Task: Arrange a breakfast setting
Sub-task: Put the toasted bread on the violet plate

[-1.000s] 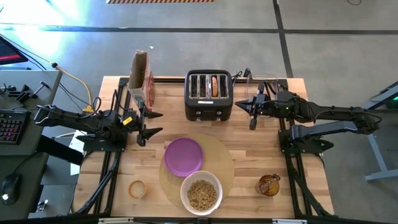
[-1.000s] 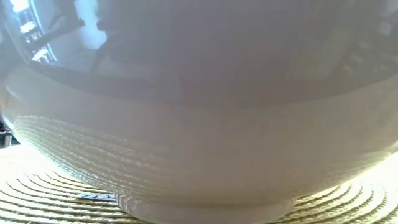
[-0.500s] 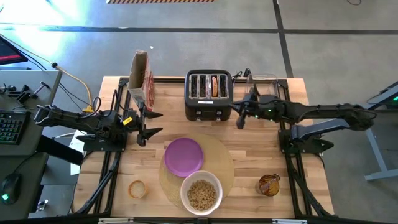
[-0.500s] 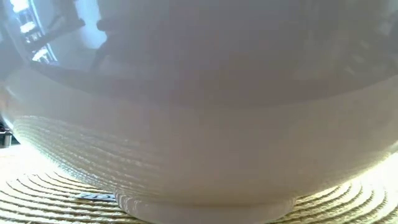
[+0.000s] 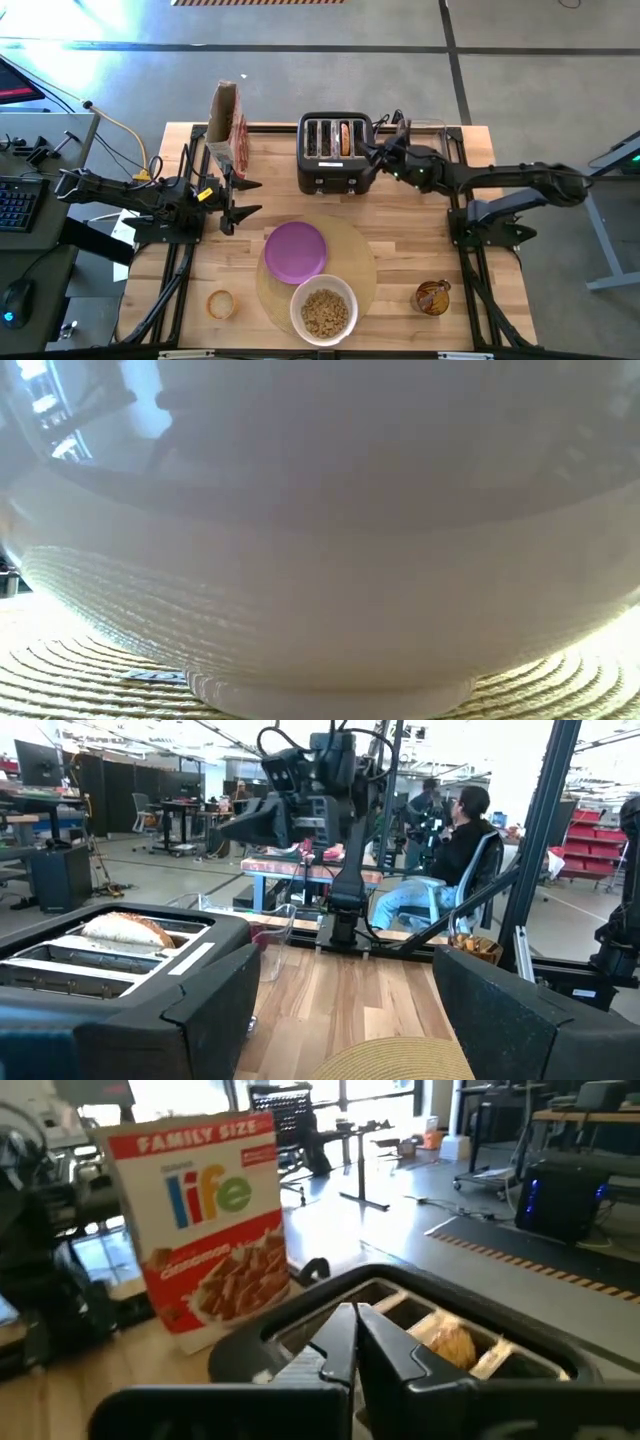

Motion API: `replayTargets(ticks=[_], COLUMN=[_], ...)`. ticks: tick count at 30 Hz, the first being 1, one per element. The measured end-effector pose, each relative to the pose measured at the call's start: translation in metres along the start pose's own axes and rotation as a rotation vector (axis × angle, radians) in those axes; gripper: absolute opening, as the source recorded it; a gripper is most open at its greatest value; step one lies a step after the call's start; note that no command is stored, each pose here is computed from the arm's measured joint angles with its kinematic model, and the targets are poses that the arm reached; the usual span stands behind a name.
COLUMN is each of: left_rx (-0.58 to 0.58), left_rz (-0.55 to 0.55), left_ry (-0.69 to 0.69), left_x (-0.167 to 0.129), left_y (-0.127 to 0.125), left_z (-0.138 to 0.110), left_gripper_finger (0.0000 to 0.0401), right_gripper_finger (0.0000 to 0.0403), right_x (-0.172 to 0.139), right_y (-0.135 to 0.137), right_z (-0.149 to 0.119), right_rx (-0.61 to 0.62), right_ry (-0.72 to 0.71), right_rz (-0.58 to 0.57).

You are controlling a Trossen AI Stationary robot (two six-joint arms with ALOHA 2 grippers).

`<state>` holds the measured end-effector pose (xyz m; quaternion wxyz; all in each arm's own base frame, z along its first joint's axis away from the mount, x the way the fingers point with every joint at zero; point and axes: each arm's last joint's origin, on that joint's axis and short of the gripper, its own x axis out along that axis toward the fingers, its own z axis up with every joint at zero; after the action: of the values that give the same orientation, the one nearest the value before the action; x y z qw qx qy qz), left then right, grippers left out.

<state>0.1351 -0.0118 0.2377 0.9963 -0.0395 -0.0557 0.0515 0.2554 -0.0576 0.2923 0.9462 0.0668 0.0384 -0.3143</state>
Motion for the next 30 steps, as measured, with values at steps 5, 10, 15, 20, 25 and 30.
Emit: replayTargets(ticks=[5, 10, 15, 20, 25, 30], left_rx=[0.000, 0.000, 0.000, 0.001, 0.001, 0.001], left_rz=[0.000, 0.000, 0.000, 0.000, 0.001, 0.001], left_ry=[0.000, 0.000, 0.001, 0.002, 0.004, 0.004], left_x=[0.000, 0.000, 0.000, 0.000, 0.000, 0.000], left_y=[0.000, 0.000, 0.000, 0.000, 0.000, 0.000], left_z=[0.000, 0.000, 0.000, 0.000, 0.000, 0.000], left_gripper_finger=[0.0287, 0.0287, 0.0287, 0.0287, 0.0287, 0.0287], right_gripper_finger=[0.0067, 0.0169, 0.0231, 0.0234, 0.0216, 0.0196], right_x=[0.017, 0.041, 0.072, 0.094, 0.108, 0.116], right_y=[-0.003, -0.008, -0.010, -0.010, -0.011, -0.014], right_z=[0.016, 0.029, 0.037, 0.049, 0.055, 0.054], right_rx=[-0.011, -0.039, -0.026, -0.003, 0.030, 0.073], right_ry=[-0.023, -0.029, 0.039, 0.173, 0.284, 0.357], right_rz=[-0.026, -0.023, -0.057, -0.104, -0.172, -0.213])
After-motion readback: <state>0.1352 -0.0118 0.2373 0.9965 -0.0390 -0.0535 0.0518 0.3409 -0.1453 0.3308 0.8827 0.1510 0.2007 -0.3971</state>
